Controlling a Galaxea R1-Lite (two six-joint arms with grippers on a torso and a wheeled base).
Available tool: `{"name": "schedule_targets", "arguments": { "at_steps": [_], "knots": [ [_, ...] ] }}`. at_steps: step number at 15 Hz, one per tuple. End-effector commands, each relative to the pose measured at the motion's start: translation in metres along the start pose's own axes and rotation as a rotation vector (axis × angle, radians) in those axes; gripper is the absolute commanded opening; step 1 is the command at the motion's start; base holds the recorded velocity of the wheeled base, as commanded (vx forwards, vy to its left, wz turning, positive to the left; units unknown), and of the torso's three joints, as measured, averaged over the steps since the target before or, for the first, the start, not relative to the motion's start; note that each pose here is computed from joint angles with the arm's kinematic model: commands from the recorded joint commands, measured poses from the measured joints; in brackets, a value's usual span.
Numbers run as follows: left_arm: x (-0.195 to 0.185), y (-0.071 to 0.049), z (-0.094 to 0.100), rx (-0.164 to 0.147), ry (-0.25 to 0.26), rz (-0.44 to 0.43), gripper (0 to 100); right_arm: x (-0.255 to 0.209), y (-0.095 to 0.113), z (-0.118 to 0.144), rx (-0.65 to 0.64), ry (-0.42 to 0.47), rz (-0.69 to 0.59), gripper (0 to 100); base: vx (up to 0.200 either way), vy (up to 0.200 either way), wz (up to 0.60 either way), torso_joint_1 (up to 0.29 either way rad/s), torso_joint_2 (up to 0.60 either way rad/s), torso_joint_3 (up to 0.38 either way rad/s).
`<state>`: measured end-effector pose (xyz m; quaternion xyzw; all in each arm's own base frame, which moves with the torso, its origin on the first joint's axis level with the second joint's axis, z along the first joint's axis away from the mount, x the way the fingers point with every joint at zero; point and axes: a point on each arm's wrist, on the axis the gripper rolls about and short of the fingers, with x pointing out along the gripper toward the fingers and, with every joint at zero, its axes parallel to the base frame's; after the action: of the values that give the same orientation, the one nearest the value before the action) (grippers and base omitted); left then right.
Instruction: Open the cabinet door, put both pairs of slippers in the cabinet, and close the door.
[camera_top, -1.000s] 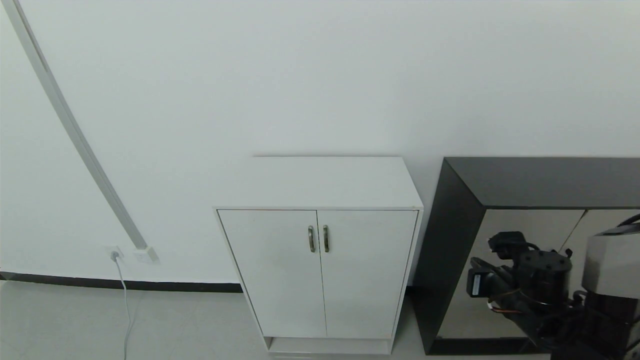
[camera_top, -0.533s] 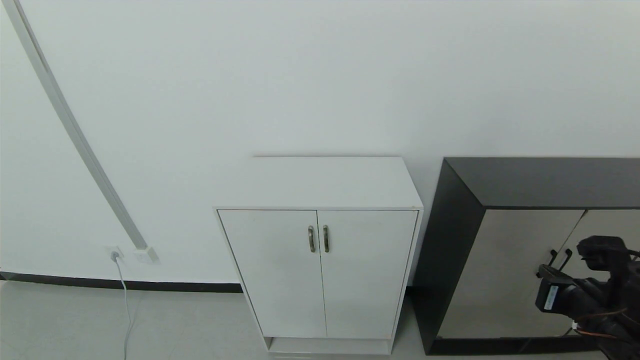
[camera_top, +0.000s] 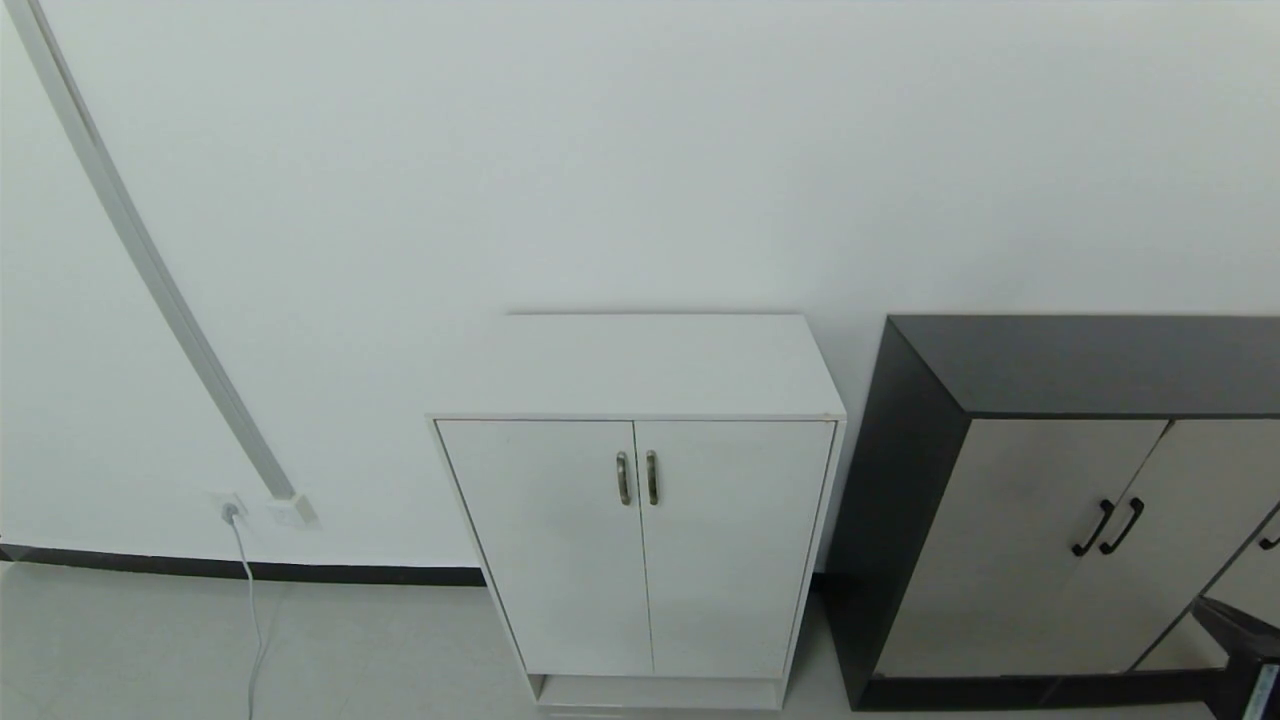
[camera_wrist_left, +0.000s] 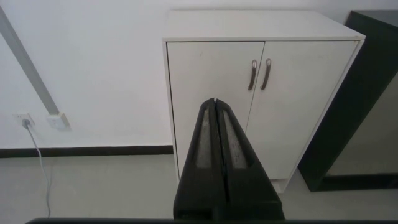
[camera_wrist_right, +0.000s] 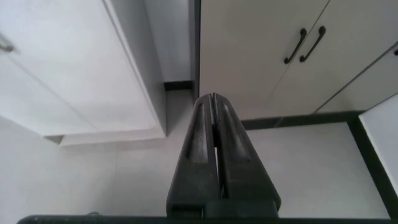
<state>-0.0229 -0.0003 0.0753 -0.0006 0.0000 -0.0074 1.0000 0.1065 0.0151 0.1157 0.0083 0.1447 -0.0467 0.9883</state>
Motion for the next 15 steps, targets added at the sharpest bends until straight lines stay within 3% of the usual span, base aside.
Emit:
{"name": "schedule_targets", "arguments": {
  "at_steps": [1,8,15],
  "knots": [
    [0.000,0.000,0.000,0.000,0.002,0.000,0,-0.033,-0.009,-0.001,0.024,-0.095,0.045,0,0.000,0.000,0.00,0.000,0.00,0.000],
    [0.000,0.000,0.000,0.000,0.002,0.000,0,-0.085,-0.024,-0.043,-0.034,-0.072,0.207,0,0.000,0.000,0.00,0.000,0.00,0.000],
    [0.000,0.000,0.000,0.000,0.002,0.000,0,-0.092,-0.028,-0.066,-0.088,-0.039,0.294,0,0.000,0.000,0.00,0.000,0.00,0.000]
  ]
}}
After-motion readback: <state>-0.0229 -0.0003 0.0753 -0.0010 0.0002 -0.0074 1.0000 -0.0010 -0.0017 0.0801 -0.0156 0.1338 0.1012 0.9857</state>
